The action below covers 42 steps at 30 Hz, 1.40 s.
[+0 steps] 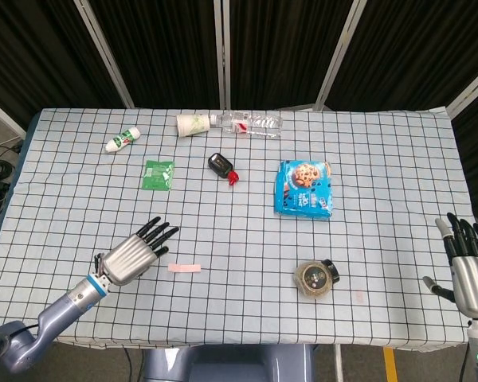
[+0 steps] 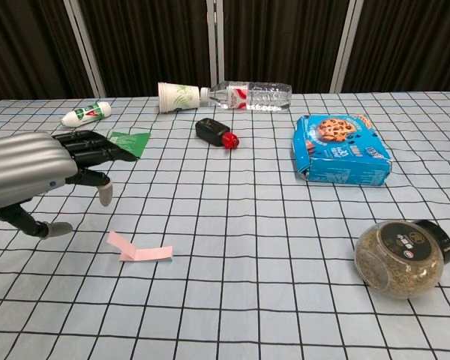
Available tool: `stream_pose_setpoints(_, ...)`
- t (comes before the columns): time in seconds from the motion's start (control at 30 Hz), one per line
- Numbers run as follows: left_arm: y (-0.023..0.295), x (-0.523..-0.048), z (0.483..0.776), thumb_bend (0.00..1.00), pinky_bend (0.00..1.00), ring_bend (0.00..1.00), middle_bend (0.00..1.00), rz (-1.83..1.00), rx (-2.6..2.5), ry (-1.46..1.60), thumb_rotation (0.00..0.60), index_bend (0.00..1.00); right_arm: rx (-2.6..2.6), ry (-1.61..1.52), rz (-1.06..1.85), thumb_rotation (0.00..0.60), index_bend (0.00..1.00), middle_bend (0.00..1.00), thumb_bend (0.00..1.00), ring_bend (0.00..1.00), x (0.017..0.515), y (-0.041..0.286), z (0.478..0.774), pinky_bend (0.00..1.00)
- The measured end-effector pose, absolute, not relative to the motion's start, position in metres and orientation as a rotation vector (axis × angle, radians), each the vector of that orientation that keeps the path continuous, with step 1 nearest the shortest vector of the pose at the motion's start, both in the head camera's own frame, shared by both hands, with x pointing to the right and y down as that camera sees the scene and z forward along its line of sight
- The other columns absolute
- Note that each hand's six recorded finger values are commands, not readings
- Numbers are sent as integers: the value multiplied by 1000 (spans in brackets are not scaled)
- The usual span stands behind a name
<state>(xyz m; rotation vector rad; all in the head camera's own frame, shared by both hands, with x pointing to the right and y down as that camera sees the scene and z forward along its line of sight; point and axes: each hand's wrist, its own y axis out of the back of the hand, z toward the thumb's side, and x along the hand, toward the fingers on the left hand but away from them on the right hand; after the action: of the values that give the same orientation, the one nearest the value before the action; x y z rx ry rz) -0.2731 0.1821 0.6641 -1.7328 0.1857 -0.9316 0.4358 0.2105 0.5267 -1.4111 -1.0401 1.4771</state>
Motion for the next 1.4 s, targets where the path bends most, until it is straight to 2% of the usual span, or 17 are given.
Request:
stream_pose_setpoints(0.13, 186, -268, 675, 396, 0, 0, 0, -904, -1729, 131, 600, 391, -1399, -1045, 1493, 600, 0, 0, 0, 0, 440, 210, 528, 0)
stream_pose_setpoints(0.6, 197, -243, 698, 397, 0, 0, 0, -800, -1748, 92, 600, 429, -1379, -1073, 1510, 600, 0, 0, 0, 0, 449, 206, 526, 0)
stream_pose_setpoints(1.0, 196, -234, 699, 400, 0, 0, 0, -774, -1729, 93, 600, 500, -1377, -1088, 1506, 600, 0, 0, 0, 0, 452, 206, 522, 0)
stream_pose_setpoints(1.4, 198, -233, 701, 477, 0, 0, 0, -779, -1716, 95, 600, 569, -1379, -1096, 1500, 600, 0, 0, 0, 0, 452, 206, 520, 0)
